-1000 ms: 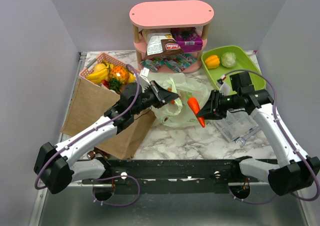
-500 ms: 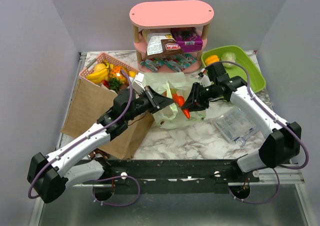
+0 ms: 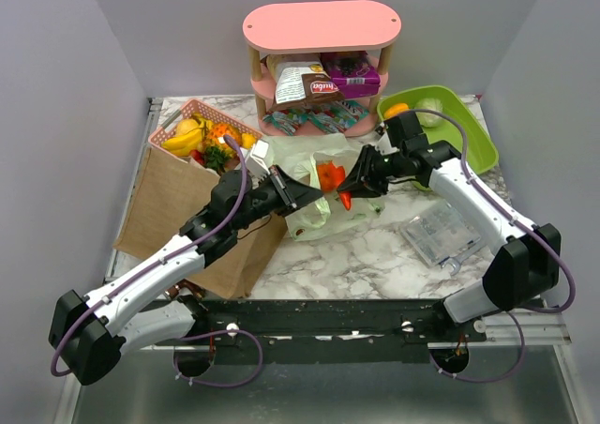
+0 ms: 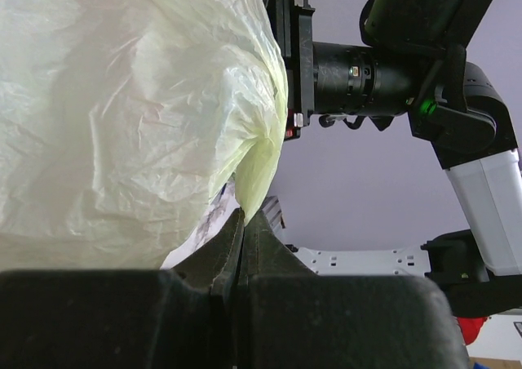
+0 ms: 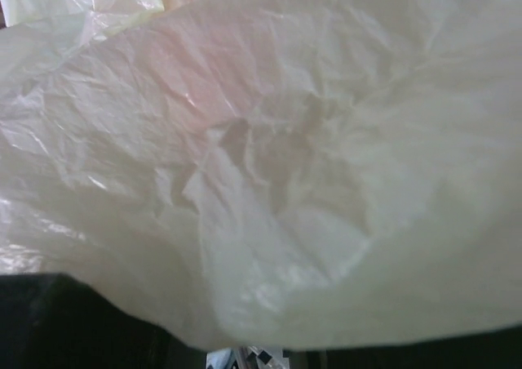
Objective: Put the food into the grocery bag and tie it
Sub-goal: Place the fake vegetable into the grocery bag.
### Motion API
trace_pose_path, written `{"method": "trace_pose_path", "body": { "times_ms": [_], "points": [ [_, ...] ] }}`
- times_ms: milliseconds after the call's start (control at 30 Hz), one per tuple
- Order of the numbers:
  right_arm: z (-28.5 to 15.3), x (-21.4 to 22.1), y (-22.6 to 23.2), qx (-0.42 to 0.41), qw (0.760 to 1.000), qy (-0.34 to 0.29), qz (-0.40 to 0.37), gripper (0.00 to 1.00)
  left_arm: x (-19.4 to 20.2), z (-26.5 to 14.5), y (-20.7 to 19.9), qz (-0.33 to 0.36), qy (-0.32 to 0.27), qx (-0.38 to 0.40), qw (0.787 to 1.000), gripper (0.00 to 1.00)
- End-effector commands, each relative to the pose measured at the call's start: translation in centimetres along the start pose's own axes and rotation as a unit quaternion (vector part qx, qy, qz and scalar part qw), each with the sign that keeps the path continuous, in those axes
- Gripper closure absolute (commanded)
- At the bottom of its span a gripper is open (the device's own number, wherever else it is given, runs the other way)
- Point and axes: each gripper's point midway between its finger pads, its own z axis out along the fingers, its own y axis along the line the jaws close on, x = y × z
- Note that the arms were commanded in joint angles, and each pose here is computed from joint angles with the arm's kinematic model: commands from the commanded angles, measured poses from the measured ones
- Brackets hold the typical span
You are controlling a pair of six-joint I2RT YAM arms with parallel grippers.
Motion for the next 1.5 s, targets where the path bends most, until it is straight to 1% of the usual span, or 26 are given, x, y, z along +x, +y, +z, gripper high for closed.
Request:
{"method": "trace_pose_path", "body": {
  "times_ms": [0,33,67,100,167,200,233,300,367,633,700,933,1100,1467],
  "points": [
    [0.2,-2.3,1.4,-0.014,0.999,-0.044,0.002,0.96,-0.2,-0.4,0.2,0.010,-0.004,-0.001,1.000,1.00],
    [0.3,-2.6,1.4,-0.013,0.999,-0.050,0.005,0.96,-0.2,-0.4,0.4,0.010,-0.004,-0.003,1.000,1.00],
    [0.2,-2.7,1.4,-0.013,0.998,-0.053,0.006,0.93,-0.1,-0.4,0.4,0.009,-0.004,-0.004,1.000,1.00],
    [0.2,-2.8,1.6,-0.017,0.998,-0.056,0.003,0.82,-0.1,-0.4,0.5,0.009,-0.003,-0.004,1.000,1.00],
    [0.0,-2.8,2.3,-0.036,0.998,-0.058,-0.008,0.54,-0.1,-0.4,0.5,0.008,-0.004,-0.004,1.000,1.00],
    [-0.1,-2.7,2.6,-0.045,0.997,-0.056,-0.015,0.44,-0.1,-0.4,0.5,0.009,-0.003,-0.004,1.000,1.00],
    [-0.4,-2.6,2.8,-0.050,0.997,-0.058,-0.023,0.37,-0.1,-0.5,0.5,0.009,-0.003,-0.003,1.000,1.00],
    [-0.9,-2.5,3.0,-0.050,0.996,-0.059,-0.038,0.30,-0.1,-0.5,0.6,0.010,-0.005,-0.005,1.000,1.00],
    [-1.5,-2.3,3.0,-0.043,0.996,-0.058,-0.054,0.29,-0.2,-0.5,0.7,0.009,-0.006,-0.007,1.000,1.00],
    [-4.6,-0.7,1.5,0.003,0.992,-0.061,-0.112,0.28,-0.3,-0.3,0.6,0.007,-0.005,-0.005,1.000,1.00],
    [-5.3,-0.2,0.7,0.023,0.991,-0.061,-0.115,0.28,-0.2,-0.2,0.7,0.006,-0.003,-0.005,1.000,1.00],
    [-7.7,1.3,-2.3,0.079,0.985,-0.094,-0.118,0.28,-0.3,-0.1,0.5,0.005,-0.002,-0.003,1.000,1.00],
    [-6.4,2.8,-5.1,0.106,0.986,-0.073,-0.108,0.29,-0.1,0.0,0.7,0.004,0.000,-0.005,1.000,1.00],
    [-2.5,2.7,-6.9,0.092,0.989,-0.061,-0.098,0.32,0.0,-0.2,0.9,0.004,0.000,-0.010,1.000,1.00]
  ]
}}
